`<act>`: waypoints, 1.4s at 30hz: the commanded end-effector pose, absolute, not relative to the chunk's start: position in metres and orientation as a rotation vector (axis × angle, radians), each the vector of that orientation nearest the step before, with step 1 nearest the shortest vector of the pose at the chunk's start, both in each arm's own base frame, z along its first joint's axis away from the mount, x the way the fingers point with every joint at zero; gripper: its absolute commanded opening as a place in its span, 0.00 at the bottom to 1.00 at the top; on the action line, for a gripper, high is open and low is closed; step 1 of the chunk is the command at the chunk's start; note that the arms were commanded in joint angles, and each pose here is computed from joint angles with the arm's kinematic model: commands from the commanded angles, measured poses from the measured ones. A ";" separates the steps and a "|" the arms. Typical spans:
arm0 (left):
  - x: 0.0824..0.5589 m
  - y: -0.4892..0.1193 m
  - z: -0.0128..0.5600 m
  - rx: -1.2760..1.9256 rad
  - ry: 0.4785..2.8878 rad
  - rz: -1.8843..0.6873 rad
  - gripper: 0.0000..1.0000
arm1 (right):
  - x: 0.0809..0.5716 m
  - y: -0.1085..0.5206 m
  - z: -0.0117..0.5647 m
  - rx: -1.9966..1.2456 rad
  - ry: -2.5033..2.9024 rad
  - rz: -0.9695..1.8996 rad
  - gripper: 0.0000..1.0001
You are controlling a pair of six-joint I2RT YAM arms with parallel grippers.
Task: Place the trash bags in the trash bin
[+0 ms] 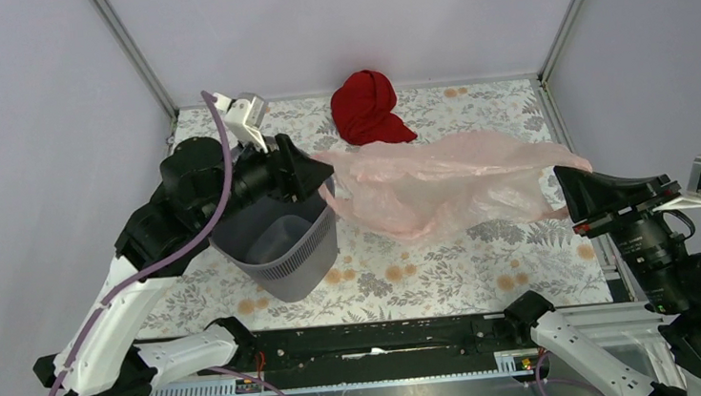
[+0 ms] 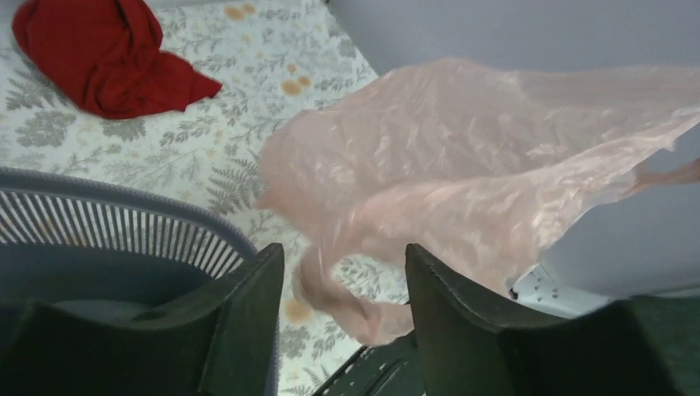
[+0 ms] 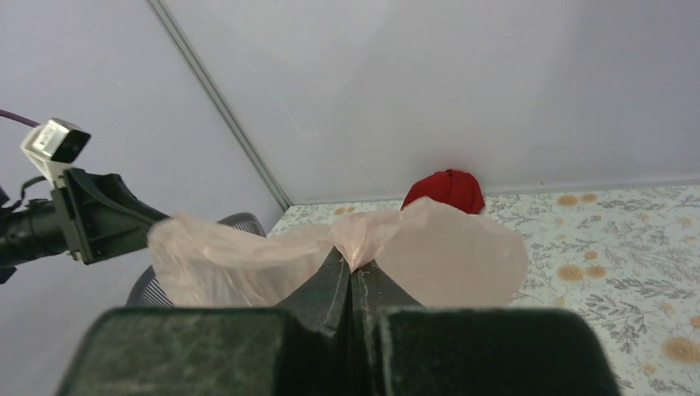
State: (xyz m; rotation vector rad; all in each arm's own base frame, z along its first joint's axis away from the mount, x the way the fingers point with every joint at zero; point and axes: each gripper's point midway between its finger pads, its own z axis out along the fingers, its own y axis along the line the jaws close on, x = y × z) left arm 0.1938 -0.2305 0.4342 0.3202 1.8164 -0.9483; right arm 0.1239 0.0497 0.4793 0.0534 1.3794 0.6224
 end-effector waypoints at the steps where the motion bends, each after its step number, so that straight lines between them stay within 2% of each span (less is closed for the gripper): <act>1: 0.185 -0.220 0.437 0.326 1.819 -0.937 0.69 | 0.125 0.054 0.502 0.052 1.298 0.662 0.00; 4: 0.185 -0.198 0.424 0.282 1.876 -0.828 0.91 | 0.130 0.054 0.498 0.054 1.310 0.642 0.00; 7: 0.186 -0.181 0.399 0.247 1.955 -0.721 0.98 | 0.133 0.054 0.492 0.059 1.314 0.631 0.00; 13: 0.191 -0.190 0.340 0.351 2.144 -0.613 0.99 | 0.137 0.053 0.482 0.059 1.338 0.601 0.00; 18: 0.201 -0.213 0.331 0.426 2.173 -0.638 0.85 | 0.132 0.044 0.482 0.067 1.333 0.572 0.00; 21: 0.201 -0.232 0.324 0.478 2.189 -0.686 0.84 | 0.128 0.039 0.482 0.074 1.323 0.562 0.00; 23: 0.210 -0.232 0.315 0.452 2.206 -0.600 0.82 | 0.127 0.038 0.481 0.075 1.326 0.560 0.00; 28: 0.233 -0.220 0.297 0.383 2.253 -0.305 0.51 | 0.125 0.036 0.482 0.067 1.324 0.547 0.00; 31: 0.240 -0.235 0.304 0.383 2.223 -0.287 0.27 | 0.124 0.033 0.489 0.063 1.309 0.532 0.00; 33: 0.246 -0.249 0.313 0.376 2.190 -0.318 0.16 | 0.123 0.033 0.493 0.057 1.303 0.531 0.00; 37: 0.264 -0.271 0.337 0.290 2.094 -0.365 0.01 | 0.121 0.034 0.497 0.051 1.295 0.545 0.00; 42: 0.287 -0.300 0.364 0.146 1.987 -0.405 0.00 | 0.117 0.033 0.496 0.065 1.298 0.560 0.00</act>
